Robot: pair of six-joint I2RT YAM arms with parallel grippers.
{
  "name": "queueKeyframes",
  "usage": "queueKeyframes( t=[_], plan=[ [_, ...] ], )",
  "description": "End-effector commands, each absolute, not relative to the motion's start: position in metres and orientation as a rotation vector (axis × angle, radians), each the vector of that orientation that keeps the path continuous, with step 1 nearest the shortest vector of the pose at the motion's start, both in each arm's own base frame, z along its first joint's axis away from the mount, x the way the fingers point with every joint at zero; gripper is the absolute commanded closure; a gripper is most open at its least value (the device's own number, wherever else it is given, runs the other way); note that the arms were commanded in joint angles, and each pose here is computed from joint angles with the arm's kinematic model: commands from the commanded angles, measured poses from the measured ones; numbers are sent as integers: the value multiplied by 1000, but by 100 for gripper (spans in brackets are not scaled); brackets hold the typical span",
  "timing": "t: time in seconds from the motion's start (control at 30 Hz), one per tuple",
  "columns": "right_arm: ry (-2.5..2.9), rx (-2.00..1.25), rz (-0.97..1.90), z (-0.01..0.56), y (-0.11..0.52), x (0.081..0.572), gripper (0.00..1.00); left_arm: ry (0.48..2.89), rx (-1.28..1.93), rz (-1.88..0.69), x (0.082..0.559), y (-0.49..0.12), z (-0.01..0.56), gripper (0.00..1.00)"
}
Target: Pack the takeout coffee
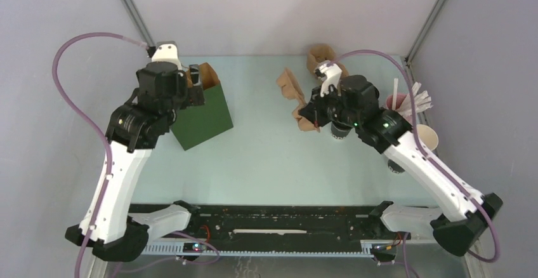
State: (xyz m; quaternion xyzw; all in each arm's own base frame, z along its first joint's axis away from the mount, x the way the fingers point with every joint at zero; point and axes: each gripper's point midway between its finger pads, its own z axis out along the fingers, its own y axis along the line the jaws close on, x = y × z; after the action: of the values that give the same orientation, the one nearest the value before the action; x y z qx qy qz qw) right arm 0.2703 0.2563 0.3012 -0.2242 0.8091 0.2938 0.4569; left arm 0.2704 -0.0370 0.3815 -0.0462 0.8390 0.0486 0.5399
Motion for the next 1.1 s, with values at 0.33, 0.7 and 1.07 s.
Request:
queueKeyframes(
  t=[0.33,0.7,1.07],
  plan=[
    [1868,-558,719,340,224,234,100,1993,-193,-8,318,-6,357,5],
    [1879,-533,702,328,212,234,100,1981,-173,-57,322,-14,353,62],
    [1891,-527,711,325,213,236,100,1910,-96,-378,312,-78,386,100]
  ],
)
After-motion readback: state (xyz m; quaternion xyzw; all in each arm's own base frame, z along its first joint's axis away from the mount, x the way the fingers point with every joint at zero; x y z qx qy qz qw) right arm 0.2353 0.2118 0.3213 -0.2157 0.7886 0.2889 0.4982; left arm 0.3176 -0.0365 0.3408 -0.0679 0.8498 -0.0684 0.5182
